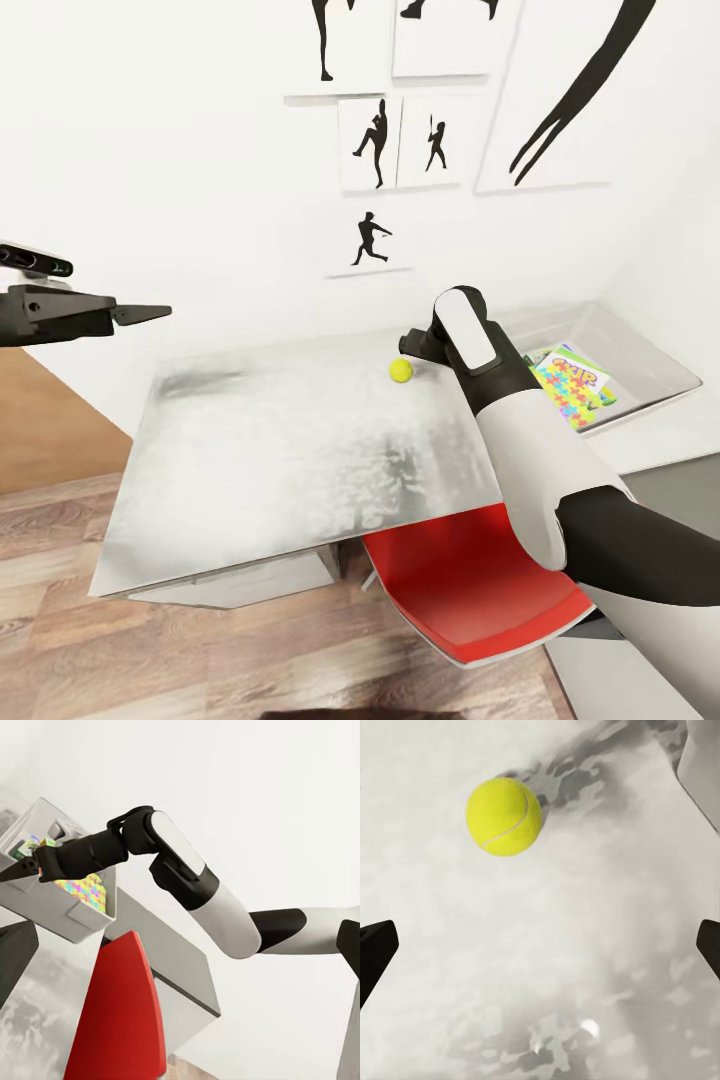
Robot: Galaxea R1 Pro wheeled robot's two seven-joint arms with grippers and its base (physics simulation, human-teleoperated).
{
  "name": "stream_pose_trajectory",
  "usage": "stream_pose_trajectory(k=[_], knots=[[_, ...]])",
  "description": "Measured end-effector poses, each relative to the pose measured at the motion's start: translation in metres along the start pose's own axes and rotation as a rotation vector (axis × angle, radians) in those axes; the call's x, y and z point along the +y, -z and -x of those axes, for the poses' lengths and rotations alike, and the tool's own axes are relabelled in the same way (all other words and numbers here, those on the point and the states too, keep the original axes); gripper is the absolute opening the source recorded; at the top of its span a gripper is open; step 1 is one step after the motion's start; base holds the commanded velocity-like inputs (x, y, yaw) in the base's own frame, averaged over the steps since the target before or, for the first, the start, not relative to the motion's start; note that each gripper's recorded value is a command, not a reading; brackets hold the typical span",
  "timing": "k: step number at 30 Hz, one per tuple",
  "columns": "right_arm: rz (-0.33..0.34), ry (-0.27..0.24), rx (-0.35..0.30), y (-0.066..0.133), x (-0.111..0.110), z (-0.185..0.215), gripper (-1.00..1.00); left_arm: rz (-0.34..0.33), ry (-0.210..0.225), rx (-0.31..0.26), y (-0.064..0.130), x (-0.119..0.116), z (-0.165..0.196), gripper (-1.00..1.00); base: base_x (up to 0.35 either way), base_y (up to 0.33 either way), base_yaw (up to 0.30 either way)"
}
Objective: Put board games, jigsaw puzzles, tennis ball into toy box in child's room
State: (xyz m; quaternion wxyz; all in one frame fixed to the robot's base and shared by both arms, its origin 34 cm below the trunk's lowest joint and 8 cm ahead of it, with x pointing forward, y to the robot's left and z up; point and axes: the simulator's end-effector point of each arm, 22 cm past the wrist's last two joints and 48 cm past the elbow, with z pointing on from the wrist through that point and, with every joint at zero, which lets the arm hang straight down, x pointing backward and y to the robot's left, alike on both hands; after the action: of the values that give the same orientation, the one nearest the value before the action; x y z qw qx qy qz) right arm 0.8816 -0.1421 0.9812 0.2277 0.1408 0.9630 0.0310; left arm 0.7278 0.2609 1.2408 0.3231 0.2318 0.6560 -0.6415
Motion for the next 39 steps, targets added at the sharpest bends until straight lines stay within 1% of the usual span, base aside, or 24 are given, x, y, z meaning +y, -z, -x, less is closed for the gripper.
stream_pose_trajectory(k=[4,7,8,9,12,15,17,19,20,25,30,39], knots=[[-0.001,0.0,0.0,0.0,0.0,0.001,1.0,-0.016,-0.002,0.001,-0.006,-0.002,-0.001,1.0,0.0,0.0,0.0],[-0.002,0.0,-0.002,0.001,0.0,0.003,1.0,-0.062,0.002,0.008,-0.023,-0.004,-0.005,1.0,0.0,0.0,0.0],[-0.002,0.0,-0.003,0.002,0.001,0.004,1.0,-0.092,0.004,0.007,-0.035,-0.006,-0.005,1.0,0.0,0.0,0.0],[-0.002,0.0,-0.004,0.002,0.001,0.005,1.0,-0.109,0.003,0.007,-0.041,-0.007,-0.005,1.0,0.0,0.0,0.0],[-0.007,-0.001,-0.001,0.001,0.0,0.005,1.0,-0.196,0.002,0.019,-0.077,-0.015,-0.001,1.0,0.0,0.0,0.0],[-0.012,0.0,0.007,-0.001,-0.001,0.003,1.0,-0.232,0.0,0.033,-0.098,-0.019,0.005,1.0,0.0,0.0,0.0],[-0.016,0.001,0.015,-0.003,-0.002,0.0,1.0,-0.266,0.004,0.043,-0.118,-0.022,0.013,1.0,0.0,0.0,0.0],[-0.018,0.0,0.017,-0.003,-0.003,0.0,1.0,-0.283,0.004,0.048,-0.127,-0.024,0.017,1.0,0.0,0.0,0.0],[-0.019,-0.001,0.017,-0.004,-0.003,0.0,1.0,-0.3,0.002,0.055,-0.135,-0.028,0.02,1.0,0.0,0.0,0.0],[-0.019,-0.005,0.018,-0.005,-0.003,-0.001,1.0,-0.362,0.003,0.078,-0.164,-0.04,0.021,1.0,0.0,0.0,0.0],[-0.008,-0.007,0.021,-0.005,-0.001,-0.001,1.0,-0.387,0.004,0.085,-0.174,-0.045,0.02,1.0,0.0,0.0,0.0],[-0.004,-0.007,0.016,-0.005,0.0,-0.001,1.0,-0.398,0.005,0.09,-0.179,-0.047,0.018,1.0,0.095,0.049,0.0]])
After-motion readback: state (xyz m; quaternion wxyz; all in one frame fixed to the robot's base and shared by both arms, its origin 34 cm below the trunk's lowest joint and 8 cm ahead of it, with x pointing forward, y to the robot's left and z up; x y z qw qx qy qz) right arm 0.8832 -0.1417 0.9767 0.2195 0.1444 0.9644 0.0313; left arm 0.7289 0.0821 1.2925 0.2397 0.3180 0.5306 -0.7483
